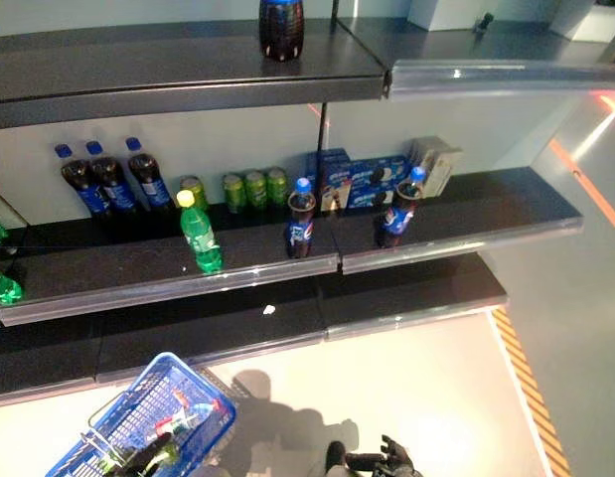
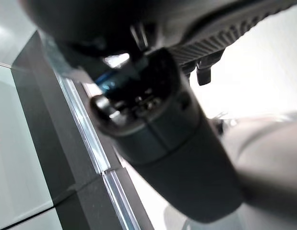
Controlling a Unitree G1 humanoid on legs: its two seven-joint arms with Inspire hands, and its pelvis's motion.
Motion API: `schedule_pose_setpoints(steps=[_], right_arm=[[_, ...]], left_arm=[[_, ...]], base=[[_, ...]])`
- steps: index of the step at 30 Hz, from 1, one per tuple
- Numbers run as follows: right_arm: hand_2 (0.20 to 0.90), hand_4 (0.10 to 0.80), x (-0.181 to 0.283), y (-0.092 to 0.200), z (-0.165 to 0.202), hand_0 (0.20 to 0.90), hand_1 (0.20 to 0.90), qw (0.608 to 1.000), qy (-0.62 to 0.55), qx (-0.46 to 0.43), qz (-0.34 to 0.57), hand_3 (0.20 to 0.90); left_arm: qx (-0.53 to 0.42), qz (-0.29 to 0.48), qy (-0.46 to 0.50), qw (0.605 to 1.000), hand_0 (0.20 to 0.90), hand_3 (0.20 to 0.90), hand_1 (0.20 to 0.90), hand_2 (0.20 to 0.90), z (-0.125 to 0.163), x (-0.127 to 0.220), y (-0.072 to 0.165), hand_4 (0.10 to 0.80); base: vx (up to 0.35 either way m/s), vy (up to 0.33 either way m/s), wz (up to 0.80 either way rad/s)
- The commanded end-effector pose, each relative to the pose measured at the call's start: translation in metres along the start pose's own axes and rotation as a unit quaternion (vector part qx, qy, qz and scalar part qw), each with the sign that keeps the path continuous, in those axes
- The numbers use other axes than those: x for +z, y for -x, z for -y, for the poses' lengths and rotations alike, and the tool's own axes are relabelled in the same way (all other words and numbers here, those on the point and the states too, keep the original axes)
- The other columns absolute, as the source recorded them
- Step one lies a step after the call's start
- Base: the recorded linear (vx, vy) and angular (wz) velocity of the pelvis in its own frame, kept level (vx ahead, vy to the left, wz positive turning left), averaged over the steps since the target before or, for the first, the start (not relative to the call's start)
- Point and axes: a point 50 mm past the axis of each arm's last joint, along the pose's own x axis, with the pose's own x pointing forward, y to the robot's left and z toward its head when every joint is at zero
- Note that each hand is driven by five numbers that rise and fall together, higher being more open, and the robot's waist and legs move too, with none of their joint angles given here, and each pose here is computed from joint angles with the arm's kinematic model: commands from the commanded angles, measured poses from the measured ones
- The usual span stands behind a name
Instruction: Pick up the drink and place into the basket.
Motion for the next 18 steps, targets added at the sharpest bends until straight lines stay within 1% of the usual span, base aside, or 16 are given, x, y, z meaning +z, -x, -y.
schedule_pose_setpoints(steps=[1, 5, 8, 12, 15, 18], right_arm=[[0.900, 0.800, 0.001, 0.000, 0.026, 0.900, 0.900, 0.999, -0.031, -0.036, 0.012, 0.900], [0.900, 0.800, 0.005, -0.001, 0.038, 0.900, 0.900, 0.998, -0.033, -0.048, 0.020, 0.900], [0.900, 0.800, 0.004, -0.001, 0.038, 0.900, 0.900, 0.998, -0.026, -0.047, 0.019, 0.900], [0.900, 0.800, 0.002, 0.000, 0.028, 0.900, 0.900, 0.999, 0.001, -0.028, 0.022, 0.900], [0.900, 0.800, 0.001, 0.001, 0.017, 0.900, 0.900, 0.999, -0.009, -0.020, 0.034, 0.900], [0.900, 0.800, 0.003, 0.001, 0.013, 0.900, 0.900, 0.999, -0.008, -0.013, 0.042, 0.900]], left_arm=[[-0.044, 0.021, -0.024, 0.999, 0.300, 0.200, 0.300, 0.300, 0.005, -0.004, 0.006, 0.100], [-0.060, 0.008, -0.020, 0.998, 0.300, 0.200, 0.300, 0.300, 0.009, -0.010, 0.008, 0.100], [-0.057, 0.007, -0.012, 0.998, 0.300, 0.200, 0.300, 0.300, 0.009, -0.015, 0.009, 0.100], [-0.055, 0.000, -0.011, 0.998, 0.300, 0.200, 0.300, 0.300, 0.006, -0.019, 0.010, 0.100], [-0.059, -0.004, -0.038, 0.998, 0.300, 0.200, 0.300, 0.300, 0.005, -0.020, 0.010, 0.100], [-0.057, -0.002, -0.051, 0.997, 0.300, 0.200, 0.300, 0.300, 0.003, -0.017, 0.009, 0.100]], base=[[-0.020, -0.176, 0.96], [-0.009, -0.037, 0.75], [0.035, 0.064, 0.21], [0.029, 0.110, 0.28], [0.019, 0.177, 0.25], [0.002, 0.068, 0.03]])
